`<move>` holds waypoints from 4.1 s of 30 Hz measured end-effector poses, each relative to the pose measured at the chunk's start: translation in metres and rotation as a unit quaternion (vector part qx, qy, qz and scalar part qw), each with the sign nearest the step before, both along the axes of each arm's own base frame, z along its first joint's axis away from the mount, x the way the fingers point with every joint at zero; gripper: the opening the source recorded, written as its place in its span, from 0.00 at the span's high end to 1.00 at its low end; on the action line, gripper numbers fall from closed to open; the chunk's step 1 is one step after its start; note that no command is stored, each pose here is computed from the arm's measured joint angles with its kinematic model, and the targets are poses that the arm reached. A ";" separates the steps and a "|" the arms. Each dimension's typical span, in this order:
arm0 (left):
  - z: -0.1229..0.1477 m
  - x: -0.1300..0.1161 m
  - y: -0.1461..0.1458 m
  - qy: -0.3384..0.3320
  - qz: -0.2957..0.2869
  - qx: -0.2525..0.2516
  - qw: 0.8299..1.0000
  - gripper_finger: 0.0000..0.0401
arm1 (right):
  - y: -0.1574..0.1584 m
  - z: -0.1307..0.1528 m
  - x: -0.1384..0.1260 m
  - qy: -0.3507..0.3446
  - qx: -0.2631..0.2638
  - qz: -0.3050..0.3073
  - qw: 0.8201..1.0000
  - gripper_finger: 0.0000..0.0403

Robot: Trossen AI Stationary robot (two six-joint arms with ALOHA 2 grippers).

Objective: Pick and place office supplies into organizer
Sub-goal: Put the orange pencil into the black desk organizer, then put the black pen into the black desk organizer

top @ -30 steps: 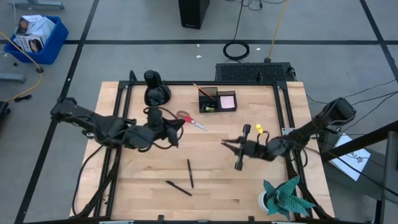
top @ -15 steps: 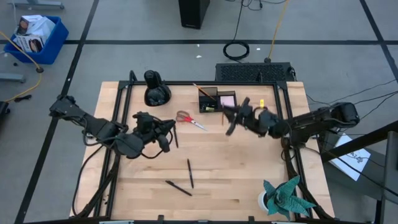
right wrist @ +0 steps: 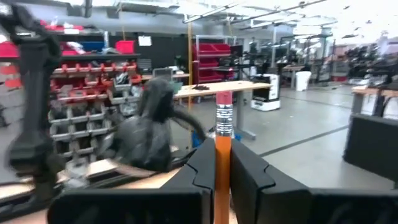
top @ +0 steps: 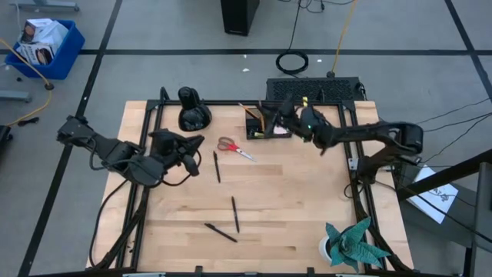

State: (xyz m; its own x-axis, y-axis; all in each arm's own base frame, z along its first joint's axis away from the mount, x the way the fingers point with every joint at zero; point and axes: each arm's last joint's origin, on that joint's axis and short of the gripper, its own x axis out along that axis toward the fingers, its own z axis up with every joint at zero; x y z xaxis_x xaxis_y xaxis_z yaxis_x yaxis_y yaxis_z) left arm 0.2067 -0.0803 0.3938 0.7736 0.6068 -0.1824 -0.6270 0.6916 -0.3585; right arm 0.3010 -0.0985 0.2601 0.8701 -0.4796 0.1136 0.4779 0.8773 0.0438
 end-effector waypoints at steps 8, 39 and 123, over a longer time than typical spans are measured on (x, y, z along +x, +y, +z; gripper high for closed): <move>0.003 -0.012 0.007 0.009 0.019 0.014 1.000 0.92 | -0.049 -0.002 -0.002 -0.005 0.011 -0.021 1.000 0.96; 0.001 -0.011 0.007 0.019 -0.006 0.004 1.000 0.92 | -0.107 -0.072 0.022 0.021 0.036 -0.040 0.998 0.82; -0.001 -0.032 0.042 0.166 -0.172 0.013 0.971 0.92 | 0.280 -0.102 0.103 0.203 0.428 -0.018 0.880 0.54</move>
